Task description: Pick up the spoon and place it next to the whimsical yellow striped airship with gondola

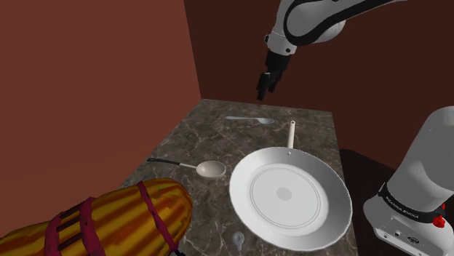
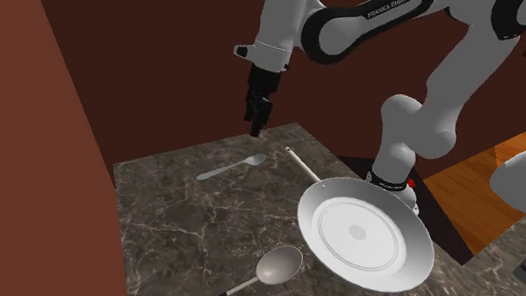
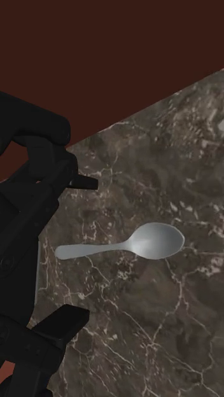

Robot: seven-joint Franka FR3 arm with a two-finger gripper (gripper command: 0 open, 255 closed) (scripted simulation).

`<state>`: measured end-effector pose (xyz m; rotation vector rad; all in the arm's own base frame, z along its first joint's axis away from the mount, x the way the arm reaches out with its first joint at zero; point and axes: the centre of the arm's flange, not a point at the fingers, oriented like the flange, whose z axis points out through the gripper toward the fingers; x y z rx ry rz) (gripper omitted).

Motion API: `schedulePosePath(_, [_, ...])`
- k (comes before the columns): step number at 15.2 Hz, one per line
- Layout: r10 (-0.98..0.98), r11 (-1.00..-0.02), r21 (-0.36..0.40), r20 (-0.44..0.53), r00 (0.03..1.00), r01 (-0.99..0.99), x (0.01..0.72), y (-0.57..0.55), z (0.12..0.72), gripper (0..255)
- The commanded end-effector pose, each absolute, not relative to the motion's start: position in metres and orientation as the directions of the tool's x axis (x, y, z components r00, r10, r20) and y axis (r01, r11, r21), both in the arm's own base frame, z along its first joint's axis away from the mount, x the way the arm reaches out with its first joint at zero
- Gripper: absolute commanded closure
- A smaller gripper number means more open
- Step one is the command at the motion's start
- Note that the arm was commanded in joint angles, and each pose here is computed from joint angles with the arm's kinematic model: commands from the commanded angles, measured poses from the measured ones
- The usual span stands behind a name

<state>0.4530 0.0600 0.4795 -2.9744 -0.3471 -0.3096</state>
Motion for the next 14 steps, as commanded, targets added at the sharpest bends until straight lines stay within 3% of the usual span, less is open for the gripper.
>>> schedulePosePath(1, [0.236, -0.958, -0.11, 0.22, 0.946, 0.265, 0.469, 0.074, 0.463, 0])
schedulePosePath(14, [0.286, -0.941, -0.121, 0.222, 0.932, 0.317, 0.508, 0.11, 0.386, 0])
